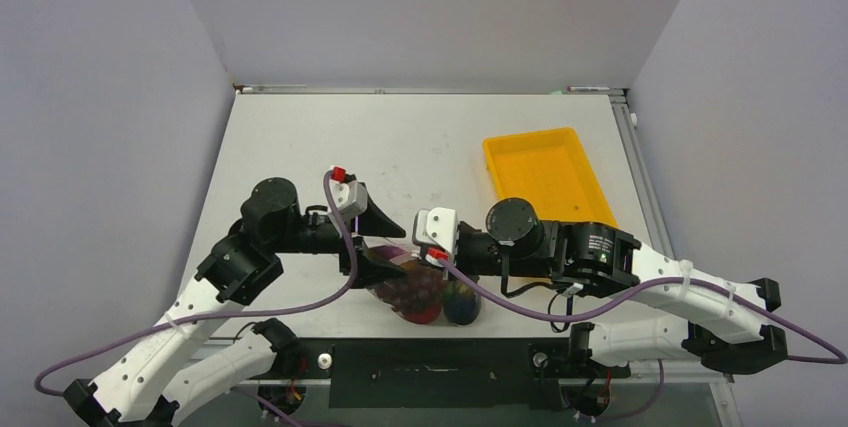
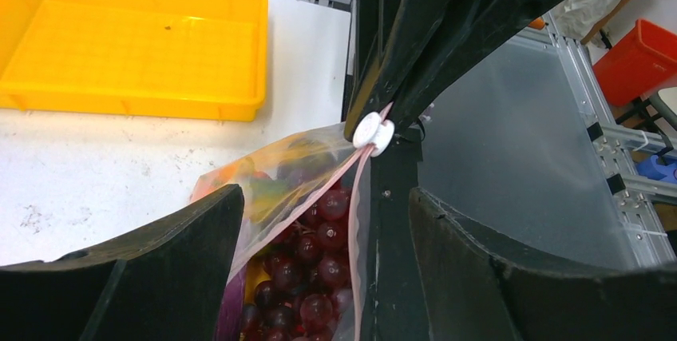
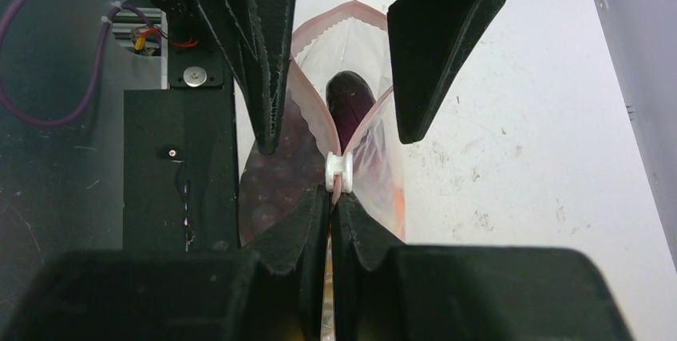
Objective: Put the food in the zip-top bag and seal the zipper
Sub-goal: Zip the zipper food storage bag at the center of the board.
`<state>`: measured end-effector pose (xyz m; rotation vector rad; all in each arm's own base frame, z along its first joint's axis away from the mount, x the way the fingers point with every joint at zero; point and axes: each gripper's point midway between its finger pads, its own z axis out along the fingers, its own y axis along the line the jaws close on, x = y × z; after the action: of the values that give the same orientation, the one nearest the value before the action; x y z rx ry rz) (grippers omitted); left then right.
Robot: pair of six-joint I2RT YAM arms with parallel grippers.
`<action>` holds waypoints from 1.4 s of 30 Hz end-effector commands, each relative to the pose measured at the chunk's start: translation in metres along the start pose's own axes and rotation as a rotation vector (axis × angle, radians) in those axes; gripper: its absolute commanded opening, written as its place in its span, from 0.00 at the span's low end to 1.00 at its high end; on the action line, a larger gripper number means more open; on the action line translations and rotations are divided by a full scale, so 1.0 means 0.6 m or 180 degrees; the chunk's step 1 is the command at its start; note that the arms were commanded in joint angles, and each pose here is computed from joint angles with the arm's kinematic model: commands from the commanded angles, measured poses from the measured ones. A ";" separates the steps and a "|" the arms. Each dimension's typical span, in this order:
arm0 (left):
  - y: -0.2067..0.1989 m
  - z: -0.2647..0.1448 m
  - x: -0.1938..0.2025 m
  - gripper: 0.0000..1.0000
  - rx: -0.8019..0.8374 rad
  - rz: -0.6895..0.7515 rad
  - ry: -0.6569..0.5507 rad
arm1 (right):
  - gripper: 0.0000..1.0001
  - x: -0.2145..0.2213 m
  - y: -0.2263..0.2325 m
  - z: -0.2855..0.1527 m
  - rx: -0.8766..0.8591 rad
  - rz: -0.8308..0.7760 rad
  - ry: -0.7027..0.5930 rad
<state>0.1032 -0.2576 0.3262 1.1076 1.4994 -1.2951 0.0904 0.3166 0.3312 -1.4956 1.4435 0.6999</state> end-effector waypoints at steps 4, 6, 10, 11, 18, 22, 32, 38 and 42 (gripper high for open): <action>-0.003 0.012 -0.003 0.66 0.0216 0.0175 -0.0055 | 0.05 -0.045 -0.017 -0.019 0.0144 0.0041 -0.0415; -0.002 0.013 -0.001 0.62 0.0223 0.0173 -0.0057 | 0.05 -0.042 -0.017 -0.016 0.0147 0.0052 -0.0405; -0.004 0.015 -0.001 0.48 0.0263 0.0173 -0.0055 | 0.05 -0.040 -0.019 -0.013 0.0157 0.0065 -0.0398; -0.004 0.015 0.000 0.45 0.0266 0.0169 -0.0051 | 0.05 -0.040 -0.020 -0.012 0.0163 0.0062 -0.0399; -0.003 0.014 0.002 0.20 0.0242 0.0181 -0.0059 | 0.05 -0.037 -0.025 -0.007 0.0205 0.0107 -0.0375; -0.005 0.010 0.003 0.00 0.0227 0.0221 -0.0064 | 0.05 -0.039 -0.027 -0.005 0.0219 0.0139 -0.0398; -0.020 -0.002 -0.015 0.00 0.0215 0.0281 -0.0220 | 0.19 -0.017 -0.022 0.001 0.0210 0.0210 -0.0363; -0.028 -0.005 -0.019 0.00 0.0259 0.0309 -0.0265 | 0.41 0.007 -0.006 0.011 0.0084 0.0238 -0.0340; -0.026 -0.002 -0.013 0.00 0.0284 0.0281 -0.0230 | 0.42 0.009 -0.001 0.020 0.0004 0.0240 -0.0370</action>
<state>0.0936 -0.2567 0.3154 1.1435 1.4562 -1.3296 0.0965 0.3172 0.3034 -1.4272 1.4854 0.7433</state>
